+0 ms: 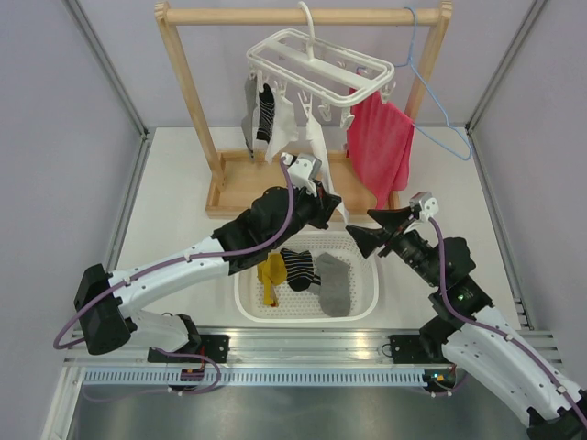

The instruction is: Remove the socks clipped to the hanger

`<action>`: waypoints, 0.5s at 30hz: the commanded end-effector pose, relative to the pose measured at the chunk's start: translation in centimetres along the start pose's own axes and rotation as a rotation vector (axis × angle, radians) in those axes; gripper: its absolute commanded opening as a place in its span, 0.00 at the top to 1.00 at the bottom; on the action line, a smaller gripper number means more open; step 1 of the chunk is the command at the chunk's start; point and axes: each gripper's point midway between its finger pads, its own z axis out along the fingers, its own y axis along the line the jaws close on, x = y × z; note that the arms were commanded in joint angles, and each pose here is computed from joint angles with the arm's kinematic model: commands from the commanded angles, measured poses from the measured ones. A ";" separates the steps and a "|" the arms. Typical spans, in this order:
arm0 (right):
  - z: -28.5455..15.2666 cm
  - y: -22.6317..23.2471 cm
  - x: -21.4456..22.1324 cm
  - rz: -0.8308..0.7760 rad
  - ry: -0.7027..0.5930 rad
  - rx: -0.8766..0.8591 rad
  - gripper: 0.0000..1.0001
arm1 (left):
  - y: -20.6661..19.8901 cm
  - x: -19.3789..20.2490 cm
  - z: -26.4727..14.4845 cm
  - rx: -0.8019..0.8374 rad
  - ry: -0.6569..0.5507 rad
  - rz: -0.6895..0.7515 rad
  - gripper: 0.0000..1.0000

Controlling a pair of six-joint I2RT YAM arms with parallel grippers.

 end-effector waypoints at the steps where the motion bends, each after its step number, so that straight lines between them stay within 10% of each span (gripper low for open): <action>1: 0.3 1.1 -2.6 -0.022 -0.062 -0.022 0.20 | -1.4 -0.7 -0.6 0.043 -0.002 -0.017 0.98; 15: 4.7 3.0 -13.9 -0.078 -0.131 0.044 0.20 | 0.2 0.7 -2.8 0.010 0.008 0.069 0.98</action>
